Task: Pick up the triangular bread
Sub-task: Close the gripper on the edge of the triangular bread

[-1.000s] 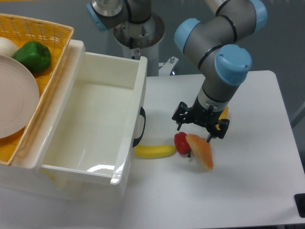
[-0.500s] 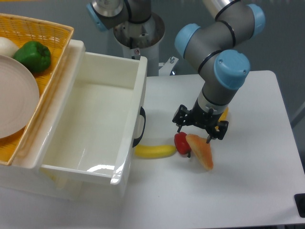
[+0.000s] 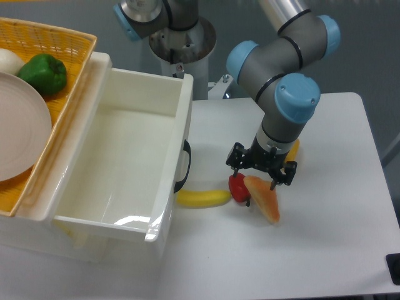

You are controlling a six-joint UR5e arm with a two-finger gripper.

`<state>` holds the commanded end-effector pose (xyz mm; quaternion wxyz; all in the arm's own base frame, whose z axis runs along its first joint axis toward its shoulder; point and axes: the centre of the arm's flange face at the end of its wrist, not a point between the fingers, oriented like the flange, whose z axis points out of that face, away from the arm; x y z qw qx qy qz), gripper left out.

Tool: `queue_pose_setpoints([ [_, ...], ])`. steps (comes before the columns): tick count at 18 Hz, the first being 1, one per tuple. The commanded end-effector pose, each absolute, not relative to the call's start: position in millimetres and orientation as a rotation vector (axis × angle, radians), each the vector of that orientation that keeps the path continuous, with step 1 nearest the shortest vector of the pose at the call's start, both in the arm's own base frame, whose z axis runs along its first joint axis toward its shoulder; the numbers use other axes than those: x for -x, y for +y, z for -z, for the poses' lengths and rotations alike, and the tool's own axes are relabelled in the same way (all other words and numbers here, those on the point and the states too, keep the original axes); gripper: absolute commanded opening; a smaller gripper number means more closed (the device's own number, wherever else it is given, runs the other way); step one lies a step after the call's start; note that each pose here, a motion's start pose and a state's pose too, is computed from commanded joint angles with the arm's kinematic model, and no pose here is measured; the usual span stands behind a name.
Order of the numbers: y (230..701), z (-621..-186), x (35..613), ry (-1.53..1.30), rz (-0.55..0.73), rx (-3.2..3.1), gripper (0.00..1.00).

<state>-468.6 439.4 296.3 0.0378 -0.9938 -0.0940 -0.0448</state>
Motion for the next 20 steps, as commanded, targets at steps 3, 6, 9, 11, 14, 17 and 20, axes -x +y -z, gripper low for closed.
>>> queue_pose_setpoints([
  [3, 441, -281, 471, -0.372, 0.169, 3.059, 1.00],
  [6, 442, -281, 471, -0.409, 0.171, 3.052, 1.00],
  [9, 442, -272, 473, -0.449, 0.189, 3.055, 1.00],
  [11, 443, -265, 474, -0.477, 0.203, 3.058, 1.00],
  [14, 443, -258, 474, -0.477, 0.218, 3.065, 1.00],
  [17, 444, -256, 473, -0.475, 0.222, 3.067, 1.00],
  [20, 445, -254, 474, -0.476, 0.226, 3.068, 1.00],
])
